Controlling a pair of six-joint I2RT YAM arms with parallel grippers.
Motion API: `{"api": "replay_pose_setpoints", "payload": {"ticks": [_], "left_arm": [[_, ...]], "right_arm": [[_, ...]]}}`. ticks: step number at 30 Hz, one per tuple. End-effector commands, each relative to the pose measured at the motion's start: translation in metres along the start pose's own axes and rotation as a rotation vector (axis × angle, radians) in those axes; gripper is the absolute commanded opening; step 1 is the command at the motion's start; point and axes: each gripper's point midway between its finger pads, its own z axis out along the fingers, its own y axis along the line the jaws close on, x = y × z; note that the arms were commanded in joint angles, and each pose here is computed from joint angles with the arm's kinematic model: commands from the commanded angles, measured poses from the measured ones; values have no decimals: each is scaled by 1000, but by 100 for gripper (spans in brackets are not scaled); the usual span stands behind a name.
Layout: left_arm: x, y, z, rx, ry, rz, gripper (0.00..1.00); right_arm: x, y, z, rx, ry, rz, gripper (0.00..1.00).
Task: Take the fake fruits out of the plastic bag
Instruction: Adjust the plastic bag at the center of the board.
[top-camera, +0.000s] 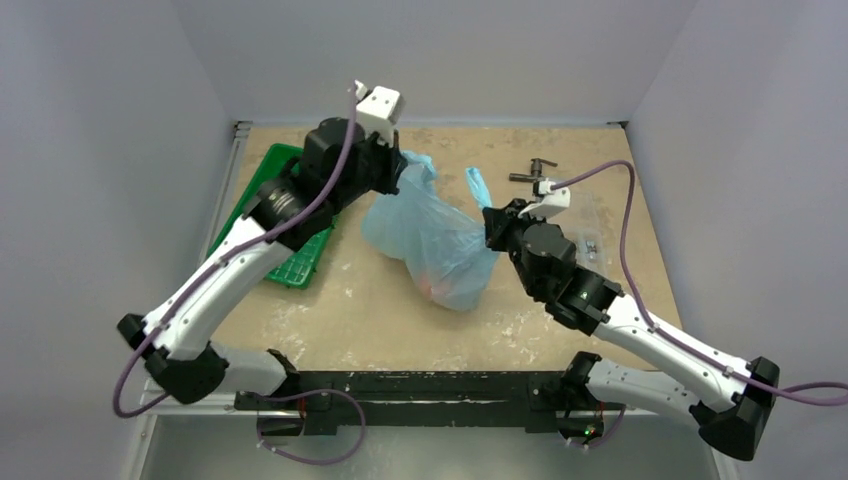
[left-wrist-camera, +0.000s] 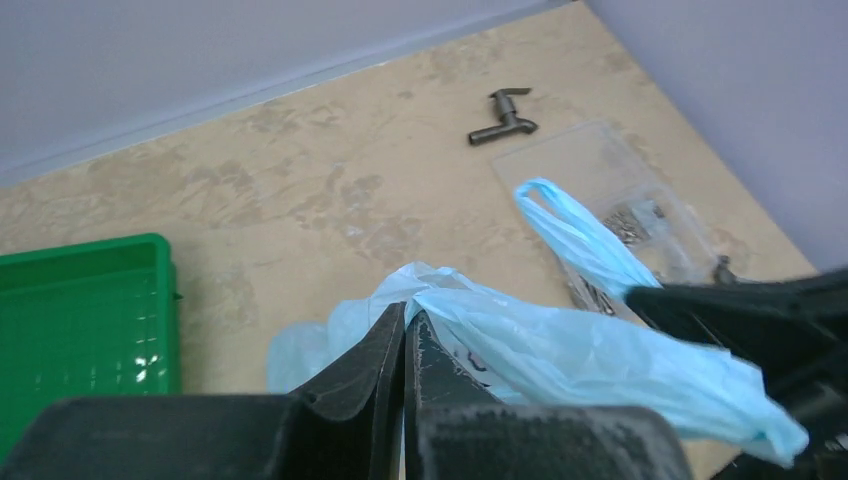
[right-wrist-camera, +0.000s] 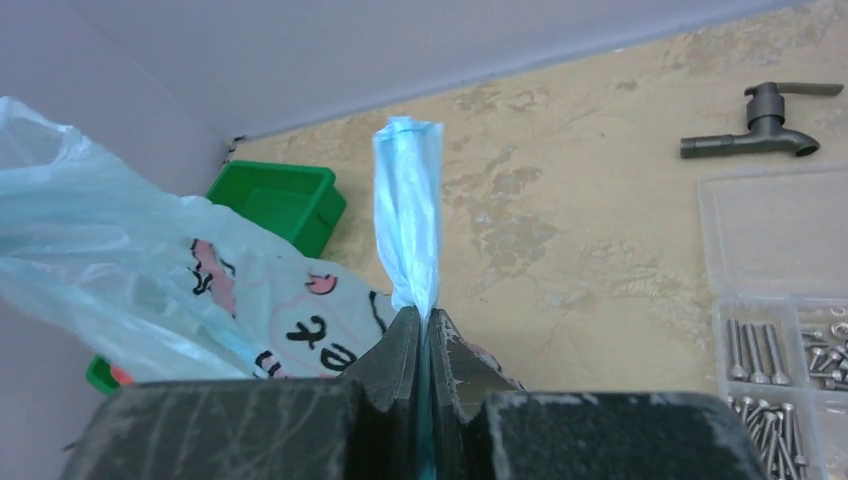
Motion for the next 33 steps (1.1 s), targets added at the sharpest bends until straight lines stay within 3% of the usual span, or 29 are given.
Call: {"api": "replay_pose_setpoints", "payload": {"ticks": [1, 2, 4, 8, 13, 17, 21, 26, 33], "left_arm": [[40, -18, -20, 139, 4, -111, 0], [56, -15, -23, 138, 17, -143, 0], [85, -12, -29, 140, 35, -199, 0], [125, -7, -43, 141, 87, -276, 0], [157, 0, -65, 127, 133, -376, 0], [162, -1, -75, 154, 97, -456, 0], [171, 0, -76, 144, 107, -494, 0], [175, 2, -78, 125, 130, -505, 0], [171, -2, -87, 157, 151, -461, 0]], "right_arm": [[15, 21, -20, -210, 92, -104, 3], [32, 30, -29, -310, 148, -123, 8], [54, 43, -48, -454, 239, -115, 29], [82, 43, -70, -488, 421, -61, 60], [105, 28, -88, -398, 639, -87, 78], [99, 28, -89, -374, 663, -127, 85], [82, 46, -77, -452, 579, -188, 92], [68, 96, -74, -690, 510, -222, 94], [69, 129, -35, -752, 415, -307, 92]]}}
